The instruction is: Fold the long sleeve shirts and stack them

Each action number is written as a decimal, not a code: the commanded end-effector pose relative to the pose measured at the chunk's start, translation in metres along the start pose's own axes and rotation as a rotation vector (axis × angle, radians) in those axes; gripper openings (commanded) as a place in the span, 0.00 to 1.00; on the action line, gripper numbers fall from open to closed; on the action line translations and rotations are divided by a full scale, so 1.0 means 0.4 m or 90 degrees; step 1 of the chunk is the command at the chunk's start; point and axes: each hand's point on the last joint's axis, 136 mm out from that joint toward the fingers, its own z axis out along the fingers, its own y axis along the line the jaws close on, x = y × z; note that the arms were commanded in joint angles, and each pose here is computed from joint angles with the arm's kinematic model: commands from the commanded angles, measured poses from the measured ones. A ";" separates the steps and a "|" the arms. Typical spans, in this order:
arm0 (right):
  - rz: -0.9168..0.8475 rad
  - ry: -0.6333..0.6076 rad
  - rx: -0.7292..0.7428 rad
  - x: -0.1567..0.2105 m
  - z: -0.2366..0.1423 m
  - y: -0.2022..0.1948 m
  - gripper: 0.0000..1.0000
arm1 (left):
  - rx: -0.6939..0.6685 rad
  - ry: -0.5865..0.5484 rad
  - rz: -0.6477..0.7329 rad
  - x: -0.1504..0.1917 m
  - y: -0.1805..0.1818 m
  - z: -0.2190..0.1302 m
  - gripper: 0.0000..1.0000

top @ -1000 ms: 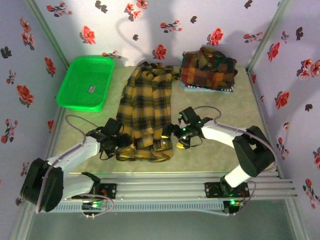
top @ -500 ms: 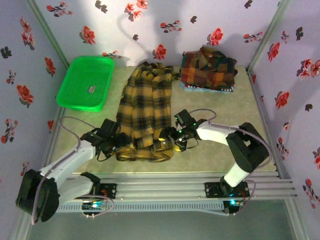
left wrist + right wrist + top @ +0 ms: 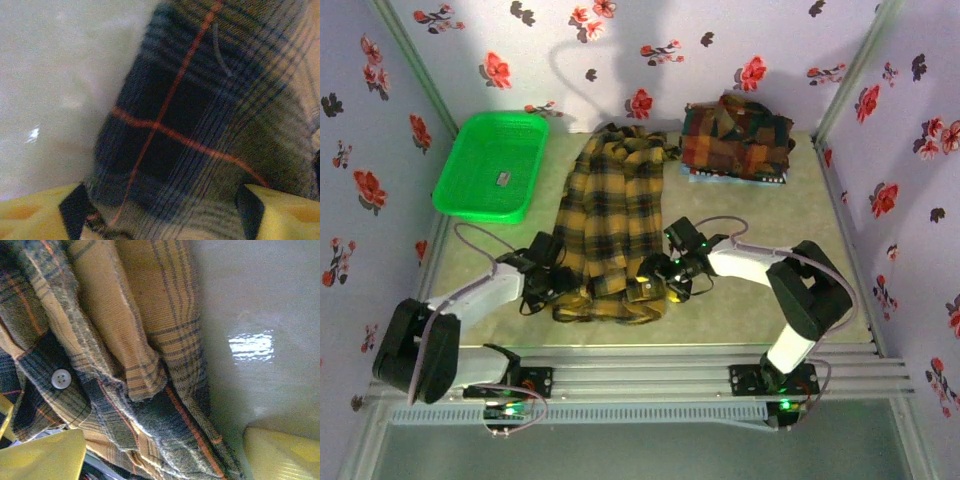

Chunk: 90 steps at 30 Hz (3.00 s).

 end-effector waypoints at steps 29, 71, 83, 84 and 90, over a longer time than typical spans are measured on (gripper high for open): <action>-0.043 -0.059 -0.158 -0.186 -0.234 0.304 0.00 | 0.314 -0.099 -0.065 -0.276 -0.223 -0.300 0.05; -0.113 -0.173 -0.058 -0.468 -0.312 0.195 0.87 | 0.290 -0.125 -0.062 -0.364 -0.346 -0.355 0.82; -0.140 -0.073 -0.008 -0.402 -0.085 0.173 0.11 | 0.155 0.032 -0.017 -0.255 -0.370 -0.021 0.12; -0.138 -0.068 -0.008 -0.409 -0.072 0.175 0.11 | 0.150 0.034 -0.015 -0.260 -0.375 -0.007 0.12; -0.130 -0.080 -0.009 -0.473 -0.031 0.193 0.13 | 0.157 -0.005 -0.031 -0.340 -0.421 0.034 0.15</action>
